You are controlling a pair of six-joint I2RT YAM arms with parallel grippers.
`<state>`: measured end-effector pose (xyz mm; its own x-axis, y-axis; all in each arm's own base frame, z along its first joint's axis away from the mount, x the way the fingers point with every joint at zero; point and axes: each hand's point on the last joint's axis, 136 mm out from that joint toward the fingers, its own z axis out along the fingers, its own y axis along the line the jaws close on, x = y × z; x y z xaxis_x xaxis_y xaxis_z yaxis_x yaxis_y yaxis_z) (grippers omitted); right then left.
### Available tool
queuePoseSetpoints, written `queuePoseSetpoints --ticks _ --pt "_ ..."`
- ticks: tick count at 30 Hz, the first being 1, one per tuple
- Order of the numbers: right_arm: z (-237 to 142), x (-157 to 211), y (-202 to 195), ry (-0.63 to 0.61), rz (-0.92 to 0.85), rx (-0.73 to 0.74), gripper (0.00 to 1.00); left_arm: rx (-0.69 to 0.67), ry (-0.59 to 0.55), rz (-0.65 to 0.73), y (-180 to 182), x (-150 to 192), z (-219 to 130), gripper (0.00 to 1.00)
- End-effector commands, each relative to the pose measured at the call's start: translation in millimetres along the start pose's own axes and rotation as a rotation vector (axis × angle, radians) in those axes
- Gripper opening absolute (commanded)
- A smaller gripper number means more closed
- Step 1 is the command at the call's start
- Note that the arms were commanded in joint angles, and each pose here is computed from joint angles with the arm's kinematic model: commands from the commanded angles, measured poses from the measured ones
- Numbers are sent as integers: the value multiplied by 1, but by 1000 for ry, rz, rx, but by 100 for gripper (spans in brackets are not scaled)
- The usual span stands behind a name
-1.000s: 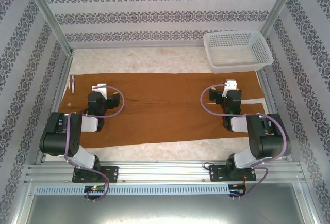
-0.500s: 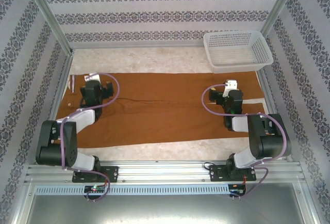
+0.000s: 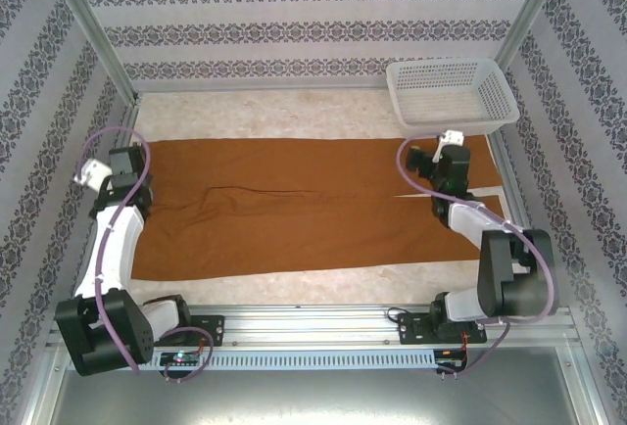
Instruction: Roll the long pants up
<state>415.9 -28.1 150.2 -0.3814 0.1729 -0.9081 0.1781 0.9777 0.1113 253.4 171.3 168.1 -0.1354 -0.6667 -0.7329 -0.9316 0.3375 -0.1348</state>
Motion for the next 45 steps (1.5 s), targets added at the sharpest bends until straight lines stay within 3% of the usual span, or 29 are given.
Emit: queuePoseSetpoints --ticks 1,4,7,10,17,24,29,30,32,33,34,45 --pt "-20 -1 -30 86 224 115 94 -262 101 -147 81 36 -6 100" --pt "-34 4 -61 183 420 202 93 -404 187 -276 125 54 -2 100" --pt "-50 17 -88 227 615 222 93 -402 288 -365 137 74 11 100" --pt "-65 27 -111 205 719 249 92 -406 291 -414 145 77 19 100" --pt "-89 58 -135 229 829 303 92 -344 296 -559 139 90 58 100" --pt "-107 83 -143 260 923 350 92 -389 332 -541 134 93 86 100" --pt "-117 108 -147 290 1007 398 90 -350 318 -551 127 96 106 98" --pt "-119 113 -148 302 1016 408 89 -331 320 -550 123 97 111 88" --pt "-126 127 -150 350 1041 449 88 -307 331 -562 118 101 117 32" --pt "-130 134 -150 376 1063 469 87 -295 335 -565 116 101 119 11" --pt "-133 140 -149 394 1086 484 86 -292 343 -567 115 103 120 0" --pt "-165 194 -143 534 1188 644 79 -245 381 -573 104 105 122 0"
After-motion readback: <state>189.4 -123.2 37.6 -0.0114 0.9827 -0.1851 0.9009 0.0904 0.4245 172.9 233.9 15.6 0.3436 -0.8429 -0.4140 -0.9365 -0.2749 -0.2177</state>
